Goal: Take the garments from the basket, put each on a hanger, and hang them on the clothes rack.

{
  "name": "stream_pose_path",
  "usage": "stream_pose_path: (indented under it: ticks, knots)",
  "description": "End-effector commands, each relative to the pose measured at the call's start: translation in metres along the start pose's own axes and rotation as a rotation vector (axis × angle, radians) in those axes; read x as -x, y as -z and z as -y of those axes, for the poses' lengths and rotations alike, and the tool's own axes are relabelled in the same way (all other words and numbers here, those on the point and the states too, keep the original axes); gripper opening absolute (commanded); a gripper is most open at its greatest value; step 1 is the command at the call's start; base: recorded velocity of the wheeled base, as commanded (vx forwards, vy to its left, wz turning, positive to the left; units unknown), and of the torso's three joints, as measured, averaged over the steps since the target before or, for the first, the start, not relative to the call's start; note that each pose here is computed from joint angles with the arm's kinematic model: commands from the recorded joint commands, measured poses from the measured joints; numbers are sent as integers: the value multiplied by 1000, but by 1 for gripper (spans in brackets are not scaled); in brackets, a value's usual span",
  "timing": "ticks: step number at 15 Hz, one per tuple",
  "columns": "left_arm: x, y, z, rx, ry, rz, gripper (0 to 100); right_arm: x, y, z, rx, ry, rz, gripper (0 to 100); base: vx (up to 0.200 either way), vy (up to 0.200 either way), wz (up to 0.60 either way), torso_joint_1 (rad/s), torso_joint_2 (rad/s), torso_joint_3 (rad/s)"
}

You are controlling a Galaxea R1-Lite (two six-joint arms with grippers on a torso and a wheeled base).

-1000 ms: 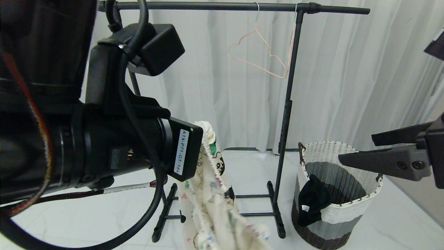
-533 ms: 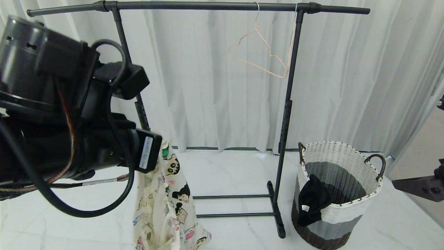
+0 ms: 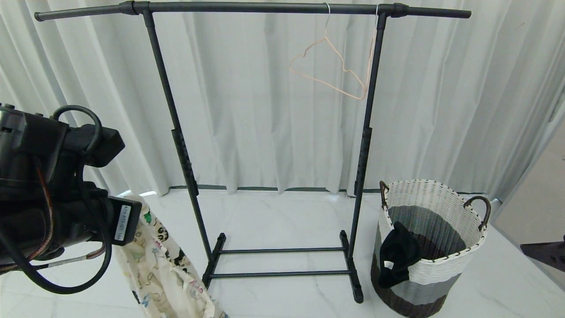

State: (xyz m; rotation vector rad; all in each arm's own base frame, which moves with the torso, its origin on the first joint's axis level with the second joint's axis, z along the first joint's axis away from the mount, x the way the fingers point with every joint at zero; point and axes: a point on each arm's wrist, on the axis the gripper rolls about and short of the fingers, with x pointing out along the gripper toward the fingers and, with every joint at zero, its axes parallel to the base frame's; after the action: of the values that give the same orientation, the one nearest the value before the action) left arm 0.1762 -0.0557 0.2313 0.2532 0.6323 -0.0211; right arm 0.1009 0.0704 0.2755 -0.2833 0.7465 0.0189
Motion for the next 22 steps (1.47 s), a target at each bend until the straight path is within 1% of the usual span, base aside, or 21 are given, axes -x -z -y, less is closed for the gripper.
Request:
stream_pose_path:
  ticks: [1, 4, 5, 7, 10, 13, 15, 19, 20, 22]
  knots:
    - [1, 8, -6, 16, -26, -14, 0, 3, 3, 3, -14, -7, 20, 100, 0, 0, 0, 0, 0, 0]
    - [3, 16, -8, 21, -34, -25, 0, 2, -2, 2, -37, -9, 49, 100, 0, 0, 0, 0, 0, 0]
    - [3, 21, -7, 7, -29, -36, 0, 3, -2, 2, -36, -10, 53, 100, 0, 0, 0, 0, 0, 0]
    - [4, 22, -6, -42, -22, -34, 0, 3, -2, 2, -38, -12, 53, 100, 0, 0, 0, 21, -94, -74]
    - [4, 20, -6, -41, -23, -13, 0, 2, -4, 4, -63, -2, 62, 100, 0, 0, 0, 49, -255, -258]
    - [9, 20, -8, -37, -27, 3, 0, -1, -12, 6, -121, 9, 109, 100, 0, 0, 0, 180, -515, -295]
    - [12, 21, -9, -32, -28, 13, 0, -3, -14, 7, -137, 21, 115, 100, 0, 0, 0, 168, -486, -290]
    - [17, 23, -10, -31, -45, 27, 0, -3, -16, 7, -146, 20, 131, 100, 0, 0, 0, 184, -469, -288]
    - [20, 24, -11, -40, -47, 35, 0, -3, -17, 8, -149, 29, 130, 100, 0, 0, 0, 188, -466, -286]
    - [22, 24, -12, -39, -48, 42, 0, -4, -17, 10, -138, 40, 127, 100, 0, 0, 0, 198, -479, -278]
